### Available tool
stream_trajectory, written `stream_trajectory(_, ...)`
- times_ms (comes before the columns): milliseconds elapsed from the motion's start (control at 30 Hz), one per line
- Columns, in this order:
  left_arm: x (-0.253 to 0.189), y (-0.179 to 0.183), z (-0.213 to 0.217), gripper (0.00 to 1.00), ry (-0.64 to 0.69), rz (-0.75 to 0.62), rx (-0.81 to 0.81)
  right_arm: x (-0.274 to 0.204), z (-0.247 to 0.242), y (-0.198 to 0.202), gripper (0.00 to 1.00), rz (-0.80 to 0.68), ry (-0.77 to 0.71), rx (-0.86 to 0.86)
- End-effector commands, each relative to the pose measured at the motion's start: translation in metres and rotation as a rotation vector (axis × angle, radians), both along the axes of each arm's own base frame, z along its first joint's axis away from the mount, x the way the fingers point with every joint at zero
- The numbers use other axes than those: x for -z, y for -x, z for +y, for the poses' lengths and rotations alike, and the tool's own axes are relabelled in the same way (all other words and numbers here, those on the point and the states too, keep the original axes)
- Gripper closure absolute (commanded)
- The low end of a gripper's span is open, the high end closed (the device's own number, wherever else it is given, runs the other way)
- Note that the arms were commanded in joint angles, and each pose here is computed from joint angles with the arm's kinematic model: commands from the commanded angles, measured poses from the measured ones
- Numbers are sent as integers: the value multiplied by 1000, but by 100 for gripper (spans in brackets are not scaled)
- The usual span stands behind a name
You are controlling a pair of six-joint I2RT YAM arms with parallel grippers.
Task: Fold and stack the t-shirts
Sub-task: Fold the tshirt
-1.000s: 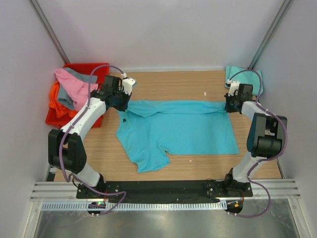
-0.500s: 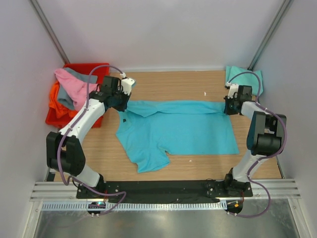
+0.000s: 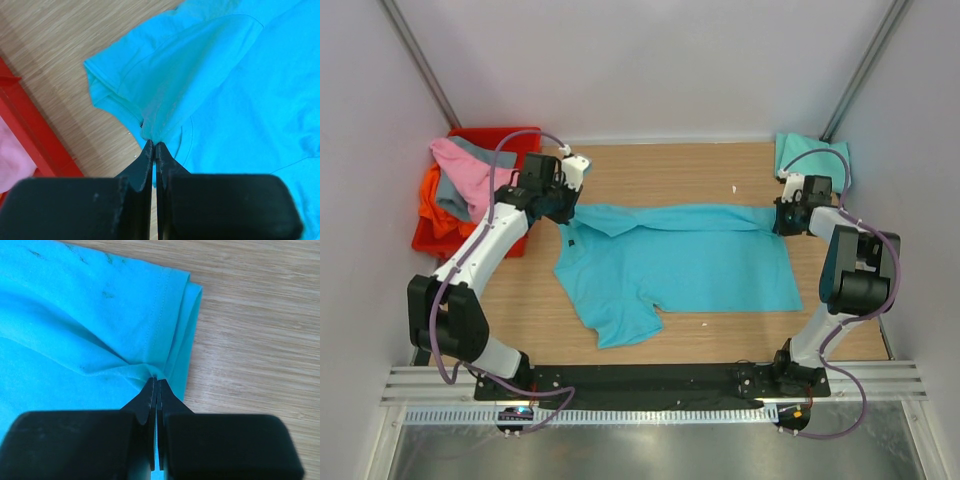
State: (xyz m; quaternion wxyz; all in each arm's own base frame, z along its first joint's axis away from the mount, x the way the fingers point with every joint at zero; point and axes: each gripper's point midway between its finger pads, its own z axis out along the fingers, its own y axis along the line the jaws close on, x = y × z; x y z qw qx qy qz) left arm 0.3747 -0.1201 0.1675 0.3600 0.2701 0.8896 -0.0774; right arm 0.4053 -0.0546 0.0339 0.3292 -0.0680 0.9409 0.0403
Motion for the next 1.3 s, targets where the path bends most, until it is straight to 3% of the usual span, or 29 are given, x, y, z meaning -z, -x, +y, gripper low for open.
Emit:
stream_trajectory(0, -15, -3, -2, 100, 16, -49, -5, -13, 1, -3, 99, -37, -2, -20)
stream_trajectory(567, 14, -10, -7, 100, 4, 50, 6, 8, 7, 4, 99, 51, -33, -66)
stream_trajectory(600, 14, -10, -7, 100, 2, 53, 9, 6, 7, 4, 97, 50, -35, -67)
stream_trajectory(633, 15, -10, -7, 100, 2, 54, 7, -1, 7, 2, 84, 38, -34, -69)
stream_trajectory(700, 15, -10, -7, 100, 1, 56, 6, -11, 8, 2, 79, 21, -38, -72)
stream_trajectory(767, 17, -10, -7, 100, -2, 58, 7, -31, 11, 1, 79, -27, -47, -81)
stream_trajectory(867, 16, -11, -6, 100, -3, 56, 3, -55, 16, 1, 88, -89, -57, -97)
stream_trajectory(1267, 19, -12, -4, 100, -8, 56, -2, -60, 20, 4, 80, -108, -105, -102)
